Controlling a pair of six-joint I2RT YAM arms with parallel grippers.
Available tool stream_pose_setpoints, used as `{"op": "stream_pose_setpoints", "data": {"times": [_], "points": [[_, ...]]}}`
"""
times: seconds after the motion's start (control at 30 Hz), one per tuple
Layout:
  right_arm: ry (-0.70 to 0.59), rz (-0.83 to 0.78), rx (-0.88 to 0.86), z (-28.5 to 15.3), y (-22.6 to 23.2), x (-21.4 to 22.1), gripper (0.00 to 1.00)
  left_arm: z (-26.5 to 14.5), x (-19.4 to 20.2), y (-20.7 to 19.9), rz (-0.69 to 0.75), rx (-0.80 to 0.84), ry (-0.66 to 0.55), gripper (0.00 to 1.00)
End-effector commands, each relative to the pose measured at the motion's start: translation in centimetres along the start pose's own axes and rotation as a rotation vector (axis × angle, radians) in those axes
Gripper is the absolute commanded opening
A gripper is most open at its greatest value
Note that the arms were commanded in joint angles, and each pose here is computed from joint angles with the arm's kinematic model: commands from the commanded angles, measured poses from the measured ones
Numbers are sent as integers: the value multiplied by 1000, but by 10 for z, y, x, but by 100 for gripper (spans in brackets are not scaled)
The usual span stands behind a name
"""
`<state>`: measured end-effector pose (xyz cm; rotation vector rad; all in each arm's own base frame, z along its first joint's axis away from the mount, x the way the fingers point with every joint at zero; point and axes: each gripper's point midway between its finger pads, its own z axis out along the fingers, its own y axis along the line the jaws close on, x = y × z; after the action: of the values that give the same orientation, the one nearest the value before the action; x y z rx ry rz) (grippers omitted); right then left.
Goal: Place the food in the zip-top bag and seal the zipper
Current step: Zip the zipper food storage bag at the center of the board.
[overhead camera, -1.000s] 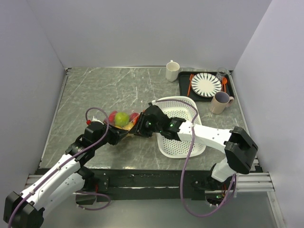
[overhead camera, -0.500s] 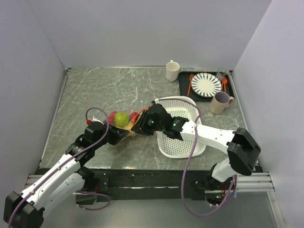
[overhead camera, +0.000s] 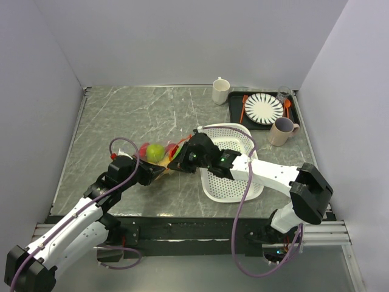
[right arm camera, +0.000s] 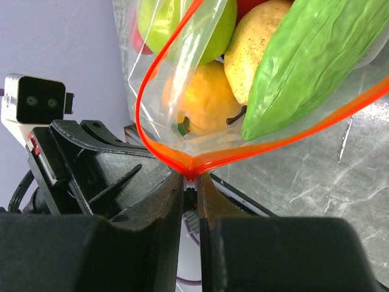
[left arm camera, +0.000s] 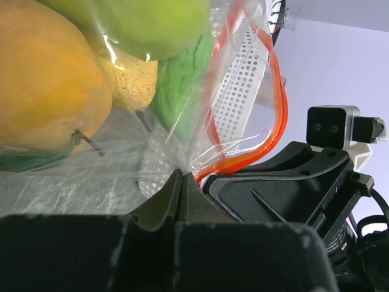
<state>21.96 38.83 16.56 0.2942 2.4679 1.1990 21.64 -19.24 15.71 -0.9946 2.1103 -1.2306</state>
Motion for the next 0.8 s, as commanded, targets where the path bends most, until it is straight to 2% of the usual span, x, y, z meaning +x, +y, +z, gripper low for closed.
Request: {"op": "stream_pose_setpoints", "data": {"times": [0.0,0.07,0.17,0.2,0.33,0.5,0.77], "points": [[-15,0,-54,-1,15,-6,14,-2,2,-16,3,68,13,1],[-20,5,-54,-1,14,-7,13,-2,4,-16,1,73,23,1],[-29,14,-61,-2,14,-8,11,-4,5,-19,-6,104,26,8],[-28,14,-63,-2,14,-8,11,-4,4,-20,-10,112,24,15],[-24,17,-63,0,15,-8,11,-8,5,-19,-22,130,25,25],[-21,20,-60,1,13,-7,11,-11,7,-21,-45,165,33,28],[-22,22,-53,2,11,-6,10,-7,12,-12,-92,166,66,28]]}}
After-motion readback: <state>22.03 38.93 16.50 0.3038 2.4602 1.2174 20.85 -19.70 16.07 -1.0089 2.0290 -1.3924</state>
